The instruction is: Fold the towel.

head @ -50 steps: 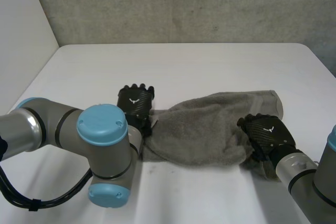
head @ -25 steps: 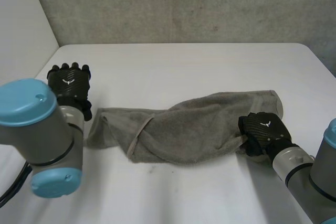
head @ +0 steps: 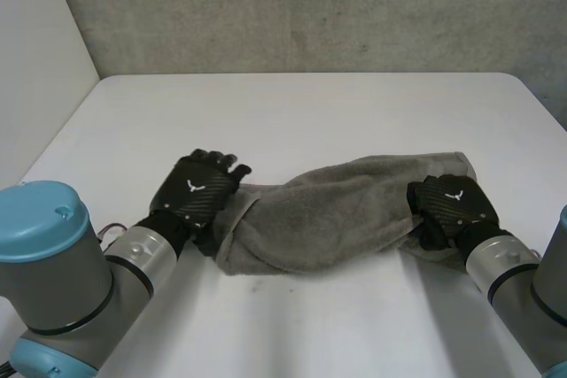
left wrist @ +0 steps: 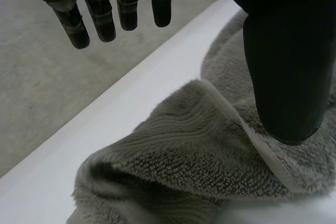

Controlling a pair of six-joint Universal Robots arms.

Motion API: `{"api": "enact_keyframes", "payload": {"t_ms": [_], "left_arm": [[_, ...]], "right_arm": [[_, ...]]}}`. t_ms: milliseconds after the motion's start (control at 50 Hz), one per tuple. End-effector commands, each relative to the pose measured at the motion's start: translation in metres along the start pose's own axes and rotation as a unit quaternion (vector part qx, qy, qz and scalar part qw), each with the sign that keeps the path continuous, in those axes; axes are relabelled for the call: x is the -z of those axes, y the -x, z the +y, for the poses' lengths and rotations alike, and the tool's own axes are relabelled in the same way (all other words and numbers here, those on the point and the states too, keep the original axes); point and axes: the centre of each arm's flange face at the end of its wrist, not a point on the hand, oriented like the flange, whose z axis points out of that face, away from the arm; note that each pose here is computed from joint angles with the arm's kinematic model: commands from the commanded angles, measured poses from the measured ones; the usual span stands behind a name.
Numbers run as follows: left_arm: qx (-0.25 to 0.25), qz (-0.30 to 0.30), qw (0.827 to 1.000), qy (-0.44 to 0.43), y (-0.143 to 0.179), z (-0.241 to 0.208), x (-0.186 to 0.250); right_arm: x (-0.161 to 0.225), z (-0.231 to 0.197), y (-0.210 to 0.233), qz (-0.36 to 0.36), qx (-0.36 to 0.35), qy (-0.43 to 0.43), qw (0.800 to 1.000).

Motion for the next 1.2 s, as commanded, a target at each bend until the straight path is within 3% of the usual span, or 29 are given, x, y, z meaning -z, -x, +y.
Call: {"api": "enact_keyframes", "payload": {"t_ms": [20,140,480,980,1080,1200], "left_arm": [[-0.076,0.069,0.995,-0.018,-0.007,0.006,-0.002],[-0.126,0.125,0.983,-0.042,-0.013,0.011,0.000],[-0.210,0.131,0.969,-0.023,-0.011,0.039,-0.014],[-0.237,0.080,0.967,-0.053,0.012,0.043,-0.037],[-0.242,0.052,0.966,-0.072,0.025,0.022,-0.027],[-0.233,0.020,0.966,-0.111,0.035,-0.014,-0.010]], "right_arm": [[-0.003,-0.006,-0.013,0.016,0.005,-0.004,1.000],[-0.004,-0.009,-0.015,0.012,0.004,-0.004,1.000],[-0.006,-0.010,-0.021,0.022,0.000,-0.005,1.000],[-0.010,-0.012,-0.034,0.039,-0.003,-0.005,0.999],[-0.011,-0.018,-0.037,0.038,-0.003,0.000,0.999],[0.003,-0.059,-0.039,0.005,0.004,-0.007,1.000]]}}
